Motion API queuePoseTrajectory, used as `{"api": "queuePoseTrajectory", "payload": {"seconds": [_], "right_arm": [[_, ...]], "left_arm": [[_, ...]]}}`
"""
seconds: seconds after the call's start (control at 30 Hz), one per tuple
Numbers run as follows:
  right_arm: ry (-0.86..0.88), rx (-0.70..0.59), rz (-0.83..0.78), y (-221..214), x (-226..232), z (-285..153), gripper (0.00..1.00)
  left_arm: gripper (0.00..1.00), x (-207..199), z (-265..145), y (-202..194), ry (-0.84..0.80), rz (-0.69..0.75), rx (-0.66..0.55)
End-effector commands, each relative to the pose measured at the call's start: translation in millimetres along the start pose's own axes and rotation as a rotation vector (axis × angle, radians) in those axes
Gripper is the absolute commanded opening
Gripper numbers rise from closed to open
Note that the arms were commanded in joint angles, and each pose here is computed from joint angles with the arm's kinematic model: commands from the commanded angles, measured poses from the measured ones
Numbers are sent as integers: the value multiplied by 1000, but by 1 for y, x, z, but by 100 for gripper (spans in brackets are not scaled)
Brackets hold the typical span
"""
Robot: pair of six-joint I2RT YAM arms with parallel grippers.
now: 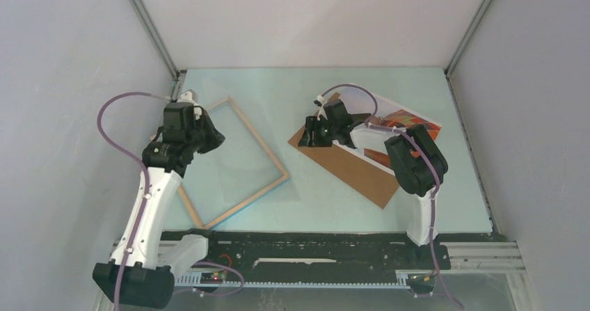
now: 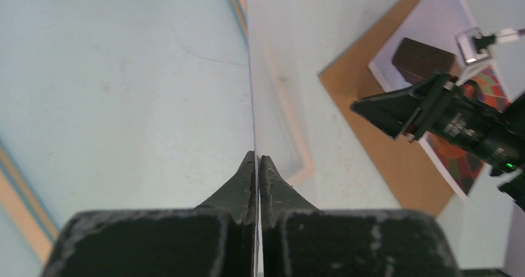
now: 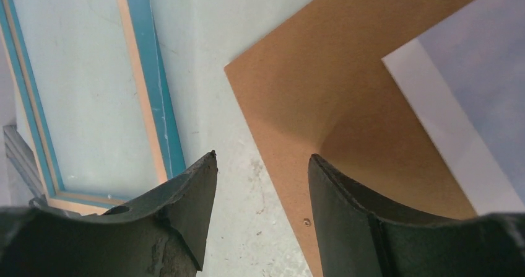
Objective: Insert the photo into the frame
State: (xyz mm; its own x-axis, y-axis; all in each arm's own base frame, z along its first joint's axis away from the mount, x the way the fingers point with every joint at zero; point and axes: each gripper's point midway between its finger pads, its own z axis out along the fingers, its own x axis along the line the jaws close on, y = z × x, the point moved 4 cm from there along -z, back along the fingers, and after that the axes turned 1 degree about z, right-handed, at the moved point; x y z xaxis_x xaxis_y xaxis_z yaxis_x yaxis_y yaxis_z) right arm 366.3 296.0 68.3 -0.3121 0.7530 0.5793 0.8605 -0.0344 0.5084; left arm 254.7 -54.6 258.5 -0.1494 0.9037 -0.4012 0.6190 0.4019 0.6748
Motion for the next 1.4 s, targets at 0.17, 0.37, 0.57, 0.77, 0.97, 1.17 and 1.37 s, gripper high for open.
{"api": "queuePoseTrajectory", "payload": {"seconds": [0.17, 0.37, 0.57, 0.77, 0.97, 1.17, 1.37], "right_arm": [[71, -11, -156, -3, 54, 7, 64], [12, 37, -200, -19, 61, 22, 63], [-41, 68, -271, -27, 68, 32, 62], [-72, 120, -335, -36, 80, 45, 61], [-203, 168, -375, -44, 77, 59, 58], [-207, 171, -379, -47, 77, 61, 54], [-279, 164, -390, -45, 69, 60, 41]], "left_arm": [[0, 40, -28, 15, 192, 31, -134], [0, 64, -44, 26, 291, -22, -249], [0, 51, -54, 38, 205, -31, -340], [0, 42, -62, 43, 158, -7, -348], [0, 39, -64, 43, 142, 0, -343], [0, 40, -62, 44, 151, 1, -333], [0, 33, -57, 51, 120, -22, -329]]}}
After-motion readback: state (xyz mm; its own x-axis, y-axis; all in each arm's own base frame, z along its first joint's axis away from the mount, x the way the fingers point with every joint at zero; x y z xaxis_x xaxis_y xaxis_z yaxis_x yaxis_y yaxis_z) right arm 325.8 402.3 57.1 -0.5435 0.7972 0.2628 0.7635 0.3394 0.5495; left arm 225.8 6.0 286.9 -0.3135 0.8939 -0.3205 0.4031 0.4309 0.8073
